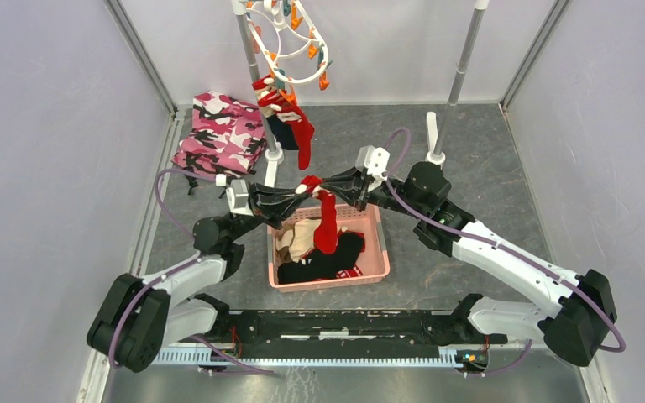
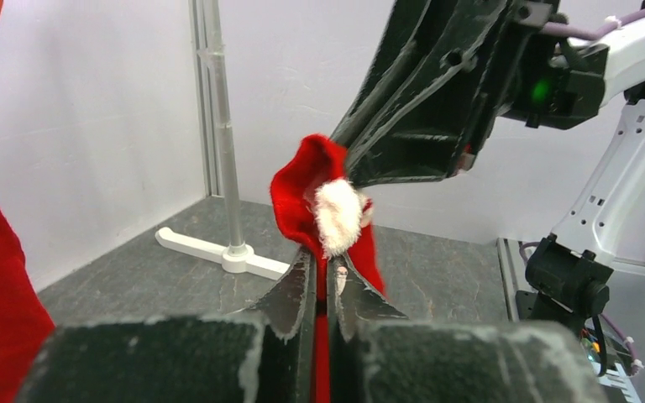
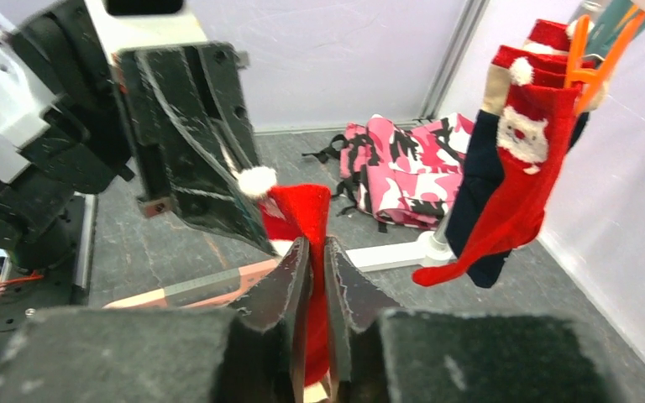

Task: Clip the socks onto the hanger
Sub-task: Pick up the sock from the bin.

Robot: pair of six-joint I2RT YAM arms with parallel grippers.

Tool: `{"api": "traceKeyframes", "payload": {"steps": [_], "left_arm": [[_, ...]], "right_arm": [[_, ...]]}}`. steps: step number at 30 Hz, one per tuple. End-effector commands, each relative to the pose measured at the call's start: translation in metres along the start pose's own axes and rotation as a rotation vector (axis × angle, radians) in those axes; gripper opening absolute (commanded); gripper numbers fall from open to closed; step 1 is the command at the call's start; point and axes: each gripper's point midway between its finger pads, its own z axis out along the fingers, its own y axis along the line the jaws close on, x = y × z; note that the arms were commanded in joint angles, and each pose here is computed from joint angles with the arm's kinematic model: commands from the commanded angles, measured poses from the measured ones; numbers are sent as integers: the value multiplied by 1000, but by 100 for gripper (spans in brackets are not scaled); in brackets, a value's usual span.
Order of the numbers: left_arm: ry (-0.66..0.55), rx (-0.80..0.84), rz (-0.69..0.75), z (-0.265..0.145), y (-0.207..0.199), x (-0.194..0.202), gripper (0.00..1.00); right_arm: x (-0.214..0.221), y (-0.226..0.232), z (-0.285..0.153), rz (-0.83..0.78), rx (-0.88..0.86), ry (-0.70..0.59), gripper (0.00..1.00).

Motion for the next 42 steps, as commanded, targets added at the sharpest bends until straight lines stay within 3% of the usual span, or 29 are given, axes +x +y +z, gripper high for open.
{"api": "traceKeyframes", "payload": {"steps": [1,4,6,8,14,22,33,35,42], "left_arm": [[-10,-14,55,10,2,-23,2],[91,-86,52,10,16,-11,2],[130,-112,72,9,19,-7,2],[150,-124,86,8,20,-5,2],[226,-120,106,13,19,3,2],[227,-93,108,17,14,0,2],[215,-63,82,19,7,-2,4],[213,-59,59,19,5,-2,13],[158,-20,-19,14,-11,-5,66]], "right_arm": [[-8,-20,-4,-37,63,5,24],[1,-24,-6,-49,66,34,45],[3,-24,-6,-61,42,36,64],[0,-21,-5,-81,11,23,73],[-6,-16,-2,-124,-43,8,75],[3,-9,4,-100,-98,25,59],[4,-8,6,-79,-108,26,12],[3,-11,3,-86,-84,19,9],[-4,-18,-9,-122,-32,-19,0]]}}
